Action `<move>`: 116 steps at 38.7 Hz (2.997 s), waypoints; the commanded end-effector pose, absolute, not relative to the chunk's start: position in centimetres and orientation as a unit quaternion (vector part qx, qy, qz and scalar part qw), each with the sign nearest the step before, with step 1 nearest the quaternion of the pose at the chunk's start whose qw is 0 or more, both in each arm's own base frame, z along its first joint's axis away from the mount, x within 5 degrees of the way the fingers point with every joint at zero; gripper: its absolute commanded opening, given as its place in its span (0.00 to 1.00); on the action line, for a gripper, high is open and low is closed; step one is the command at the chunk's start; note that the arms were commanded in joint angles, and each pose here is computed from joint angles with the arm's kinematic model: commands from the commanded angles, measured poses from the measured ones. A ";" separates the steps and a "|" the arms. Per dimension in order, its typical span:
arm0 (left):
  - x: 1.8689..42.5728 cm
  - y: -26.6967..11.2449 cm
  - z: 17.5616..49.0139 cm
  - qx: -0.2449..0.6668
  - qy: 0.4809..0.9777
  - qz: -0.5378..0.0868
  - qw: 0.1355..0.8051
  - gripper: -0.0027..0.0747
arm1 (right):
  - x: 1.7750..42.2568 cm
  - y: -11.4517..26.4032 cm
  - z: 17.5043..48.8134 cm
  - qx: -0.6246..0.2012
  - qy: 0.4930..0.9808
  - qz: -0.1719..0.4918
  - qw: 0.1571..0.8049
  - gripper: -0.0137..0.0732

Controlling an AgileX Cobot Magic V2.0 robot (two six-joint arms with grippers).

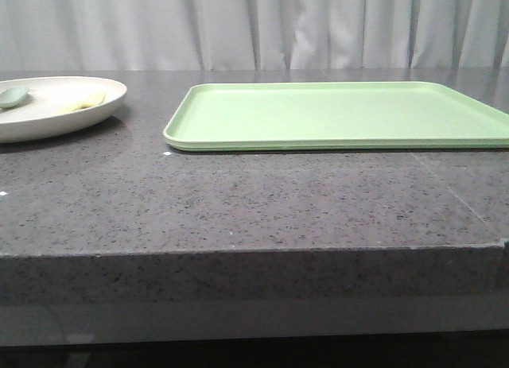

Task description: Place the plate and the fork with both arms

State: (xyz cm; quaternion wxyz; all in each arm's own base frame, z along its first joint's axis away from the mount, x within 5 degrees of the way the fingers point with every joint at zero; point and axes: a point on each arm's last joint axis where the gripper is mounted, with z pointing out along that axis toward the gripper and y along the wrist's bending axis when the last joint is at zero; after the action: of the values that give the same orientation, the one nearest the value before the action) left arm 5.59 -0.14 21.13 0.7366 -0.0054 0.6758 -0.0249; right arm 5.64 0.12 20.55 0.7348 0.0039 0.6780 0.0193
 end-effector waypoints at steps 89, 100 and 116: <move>5.2 -0.1 37.7 -0.011 0.729 -0.029 0.683 0.01 | 7.2 0.3 35.7 0.000 0.737 0.026 0.675 0.08; 5.3 0.2 37.8 0.000 0.725 0.007 0.689 0.68 | 7.3 0.3 35.7 0.000 0.738 0.025 0.674 0.57; 5.3 0.1 37.9 -0.002 0.721 -0.002 0.693 0.82 | 7.3 0.3 35.7 0.000 0.737 0.025 0.676 0.90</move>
State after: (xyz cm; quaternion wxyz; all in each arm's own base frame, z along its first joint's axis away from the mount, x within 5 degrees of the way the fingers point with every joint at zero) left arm 5.02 0.23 36.45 0.6569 0.0001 0.7539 0.0093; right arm 7.08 0.38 34.09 0.6396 -0.0021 0.7682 0.0278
